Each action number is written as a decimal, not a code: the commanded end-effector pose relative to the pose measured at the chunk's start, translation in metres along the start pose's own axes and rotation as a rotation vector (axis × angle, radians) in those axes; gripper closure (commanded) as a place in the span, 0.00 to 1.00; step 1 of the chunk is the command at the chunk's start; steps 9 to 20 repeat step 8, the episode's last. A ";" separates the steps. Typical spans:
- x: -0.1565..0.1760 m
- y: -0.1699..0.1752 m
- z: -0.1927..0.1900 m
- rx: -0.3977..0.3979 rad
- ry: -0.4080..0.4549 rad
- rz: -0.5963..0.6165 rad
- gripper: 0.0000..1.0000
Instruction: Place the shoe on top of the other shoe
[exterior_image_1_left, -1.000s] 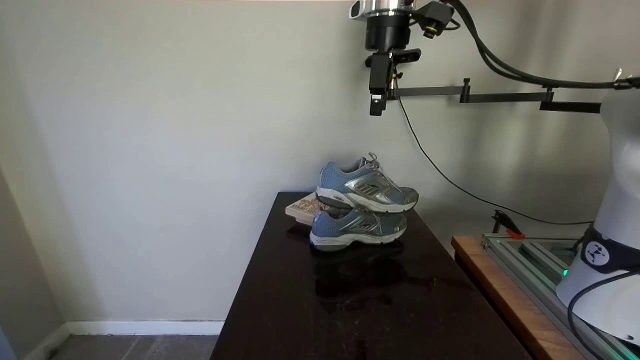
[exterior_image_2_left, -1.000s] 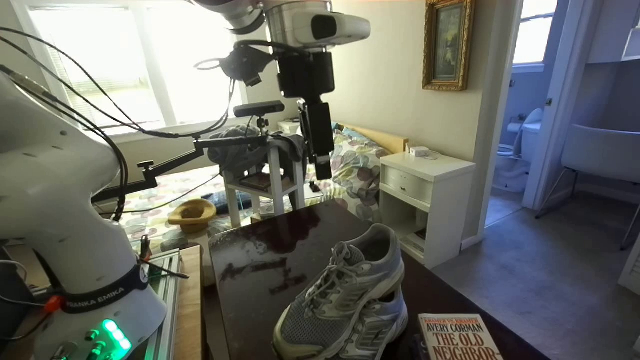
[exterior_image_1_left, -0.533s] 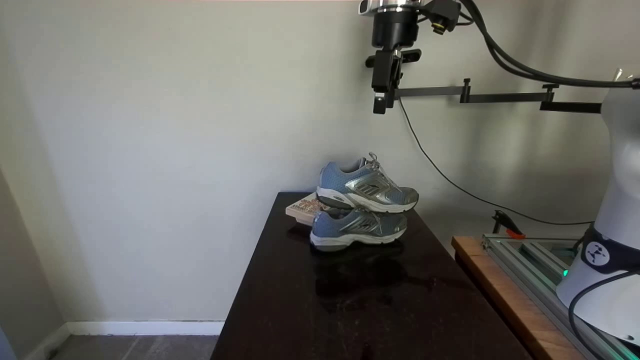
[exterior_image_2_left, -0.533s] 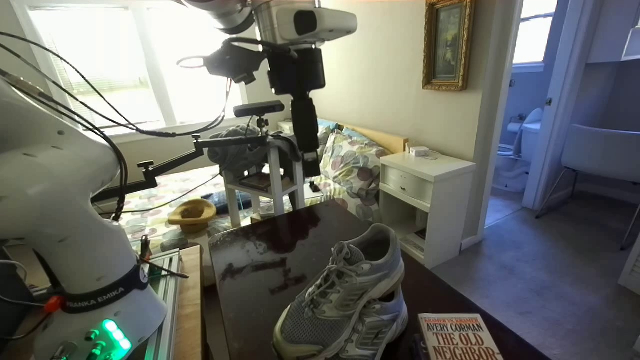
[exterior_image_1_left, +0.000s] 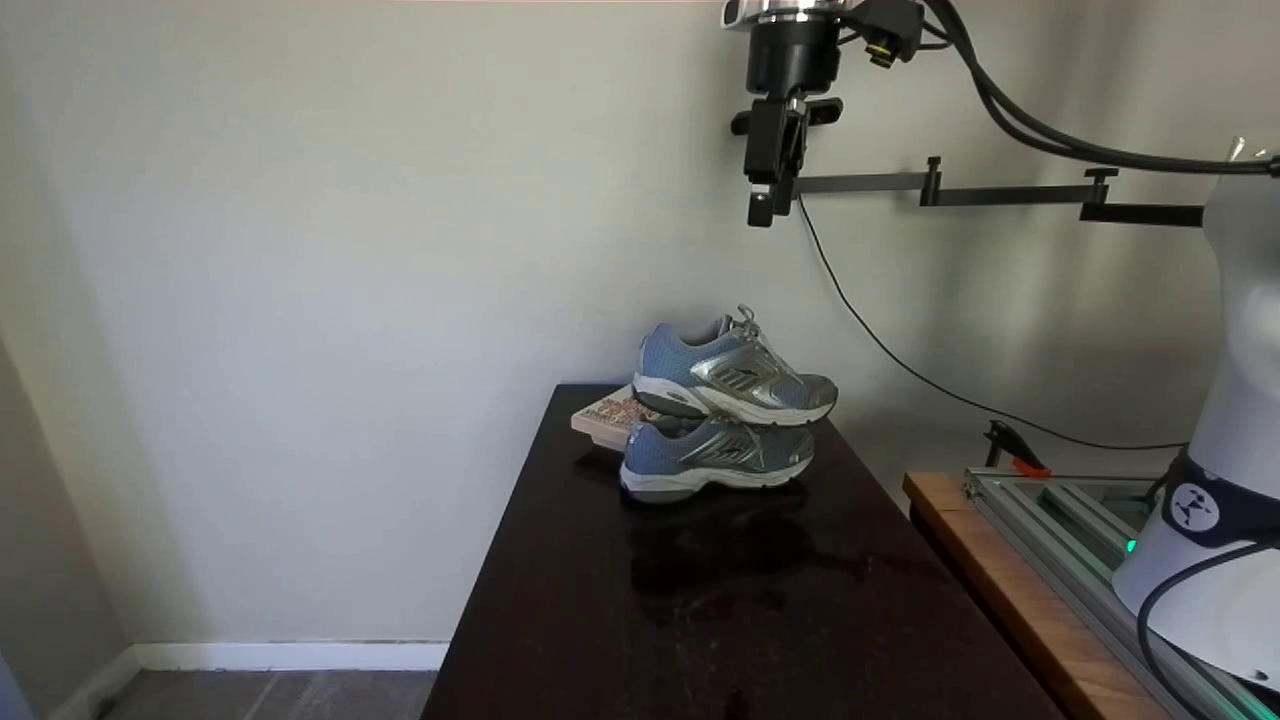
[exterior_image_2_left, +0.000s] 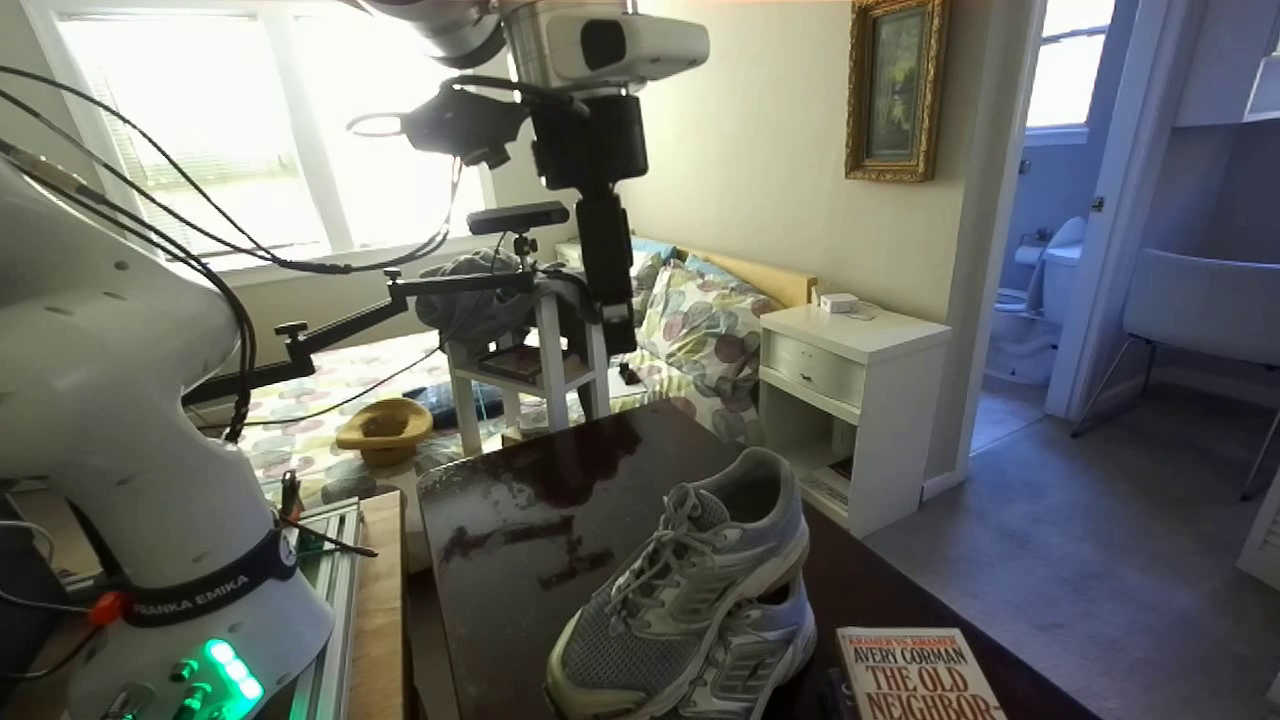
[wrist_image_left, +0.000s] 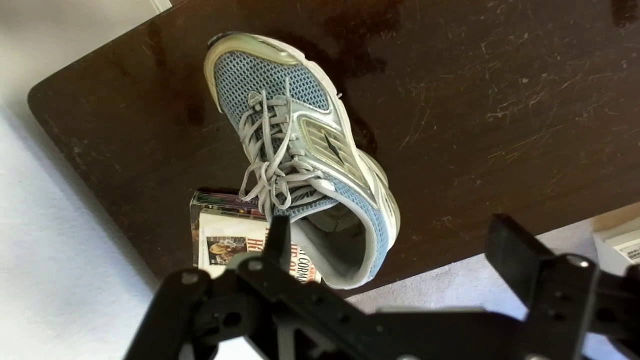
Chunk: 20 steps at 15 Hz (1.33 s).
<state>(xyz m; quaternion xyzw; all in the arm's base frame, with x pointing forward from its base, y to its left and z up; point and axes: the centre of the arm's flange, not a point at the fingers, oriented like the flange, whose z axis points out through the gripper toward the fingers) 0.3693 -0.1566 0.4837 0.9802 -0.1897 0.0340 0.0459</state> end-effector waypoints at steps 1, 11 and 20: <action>0.000 0.000 0.000 0.000 0.000 0.000 0.00; 0.000 0.000 0.000 0.000 0.000 0.001 0.00; 0.000 0.000 0.000 0.000 0.000 0.001 0.00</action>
